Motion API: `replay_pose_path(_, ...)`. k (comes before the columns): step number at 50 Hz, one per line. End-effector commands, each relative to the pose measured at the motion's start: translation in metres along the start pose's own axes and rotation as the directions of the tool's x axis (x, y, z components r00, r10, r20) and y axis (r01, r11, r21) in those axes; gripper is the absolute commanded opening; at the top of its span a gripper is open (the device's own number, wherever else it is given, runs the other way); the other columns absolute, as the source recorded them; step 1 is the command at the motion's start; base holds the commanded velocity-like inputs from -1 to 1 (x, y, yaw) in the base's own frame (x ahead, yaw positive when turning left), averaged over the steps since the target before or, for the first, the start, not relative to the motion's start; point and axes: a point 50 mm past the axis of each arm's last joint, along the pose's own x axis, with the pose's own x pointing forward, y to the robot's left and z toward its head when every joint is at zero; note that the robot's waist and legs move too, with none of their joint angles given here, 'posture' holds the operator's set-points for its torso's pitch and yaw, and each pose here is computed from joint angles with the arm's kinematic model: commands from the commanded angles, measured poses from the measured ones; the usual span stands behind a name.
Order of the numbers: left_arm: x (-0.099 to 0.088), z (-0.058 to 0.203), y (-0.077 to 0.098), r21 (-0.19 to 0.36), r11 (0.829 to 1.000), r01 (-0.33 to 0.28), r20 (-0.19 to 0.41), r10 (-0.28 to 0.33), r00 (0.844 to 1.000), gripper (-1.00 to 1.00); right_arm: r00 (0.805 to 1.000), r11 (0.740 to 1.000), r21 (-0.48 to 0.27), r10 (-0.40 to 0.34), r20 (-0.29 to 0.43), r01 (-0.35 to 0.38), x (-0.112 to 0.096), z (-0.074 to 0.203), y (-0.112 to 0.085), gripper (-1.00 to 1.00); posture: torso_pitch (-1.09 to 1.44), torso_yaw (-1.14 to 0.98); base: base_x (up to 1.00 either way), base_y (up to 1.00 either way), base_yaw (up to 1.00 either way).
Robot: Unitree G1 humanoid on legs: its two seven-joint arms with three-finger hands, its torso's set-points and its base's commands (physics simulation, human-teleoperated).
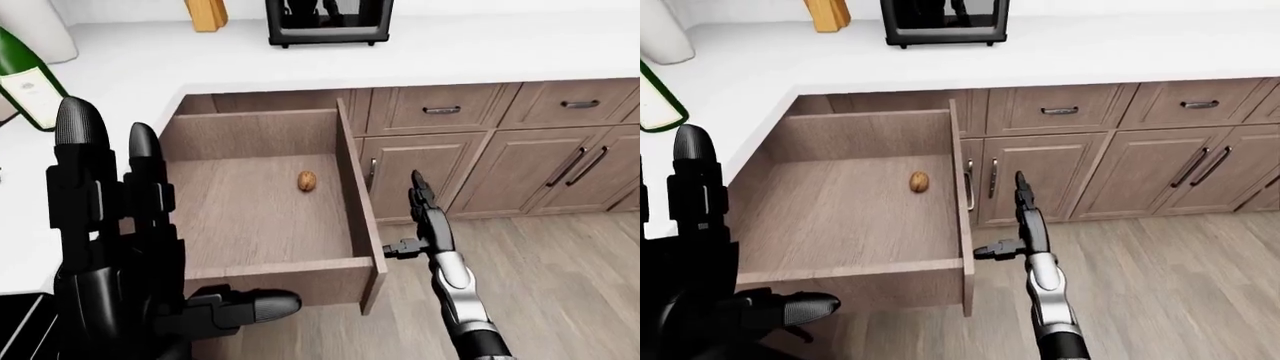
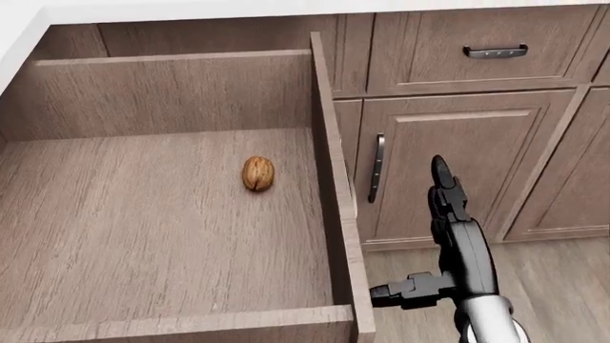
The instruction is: Close the right drawer.
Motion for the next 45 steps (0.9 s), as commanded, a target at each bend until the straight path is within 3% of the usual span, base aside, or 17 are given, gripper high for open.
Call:
replay_pose_path(1, 0.001, 0.011, 0.000, -0.006, 1.000, 0.003, 0.064, -0.002, 0.998, 1.00, 0.996, 1.000, -0.008, 0.018, 0.086, -0.018, 0.006, 0.018, 0.001, 1.00, 0.00, 0.00, 0.00, 0.00, 0.00)
replay_pose_path(45, 0.001, 0.011, 0.001, -0.007, 1.000, -0.002, 0.063, 0.003, 0.998, 1.00, 0.976, 0.975, -0.064, 0.214, 0.046, -0.211, 0.019, 0.023, 0.052, 1.00, 0.00, 0.00, 0.00, 0.00, 0.00)
